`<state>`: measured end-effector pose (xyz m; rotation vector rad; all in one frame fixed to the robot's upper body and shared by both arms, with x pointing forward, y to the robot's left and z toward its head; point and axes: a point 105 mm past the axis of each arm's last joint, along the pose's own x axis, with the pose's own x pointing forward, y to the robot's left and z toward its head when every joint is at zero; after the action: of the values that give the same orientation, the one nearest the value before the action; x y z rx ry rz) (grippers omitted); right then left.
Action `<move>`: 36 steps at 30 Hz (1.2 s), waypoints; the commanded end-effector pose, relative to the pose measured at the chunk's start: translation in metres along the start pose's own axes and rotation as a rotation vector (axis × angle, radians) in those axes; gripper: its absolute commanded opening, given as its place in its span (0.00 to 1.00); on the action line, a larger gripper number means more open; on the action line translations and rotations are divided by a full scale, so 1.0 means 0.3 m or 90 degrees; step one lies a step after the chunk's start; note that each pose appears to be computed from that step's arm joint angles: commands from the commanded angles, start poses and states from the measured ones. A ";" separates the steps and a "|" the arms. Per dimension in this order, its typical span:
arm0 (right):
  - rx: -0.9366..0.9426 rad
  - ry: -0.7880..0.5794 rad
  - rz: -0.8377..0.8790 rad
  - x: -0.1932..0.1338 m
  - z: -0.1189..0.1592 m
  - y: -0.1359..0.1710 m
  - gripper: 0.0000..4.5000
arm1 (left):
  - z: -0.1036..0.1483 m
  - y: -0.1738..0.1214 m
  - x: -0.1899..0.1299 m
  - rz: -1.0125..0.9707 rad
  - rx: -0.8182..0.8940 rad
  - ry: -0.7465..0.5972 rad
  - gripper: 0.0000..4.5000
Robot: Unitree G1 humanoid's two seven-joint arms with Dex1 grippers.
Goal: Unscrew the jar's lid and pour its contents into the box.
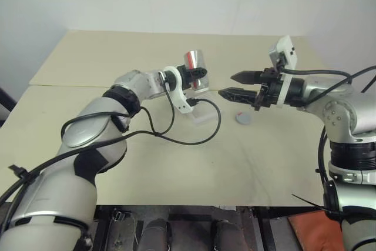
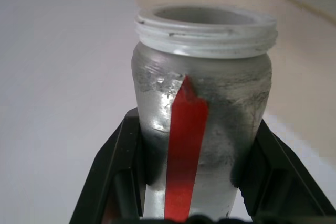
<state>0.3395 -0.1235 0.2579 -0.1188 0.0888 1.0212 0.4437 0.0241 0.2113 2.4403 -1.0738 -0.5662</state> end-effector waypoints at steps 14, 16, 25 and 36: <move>-0.013 -0.038 -0.002 0.002 0.030 0.029 1.00 | -0.060 0.050 -0.001 0.048 0.050 0.028 0.42; -0.012 -0.037 -0.003 0.001 0.027 0.032 1.00 | -0.076 0.038 -0.028 0.070 -0.088 0.062 0.42; -0.007 -0.011 -0.012 -0.031 -0.005 0.025 1.00 | -0.179 -0.124 -0.232 0.142 -0.786 0.237 0.42; -0.002 0.014 -0.006 -0.026 -0.030 0.024 1.00 | -0.050 -0.246 -0.413 0.281 -1.719 0.179 0.42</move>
<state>0.3324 -0.1300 0.2408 -0.1172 0.1410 0.9987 0.4282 0.1770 0.2009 -0.0285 0.0515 -0.5286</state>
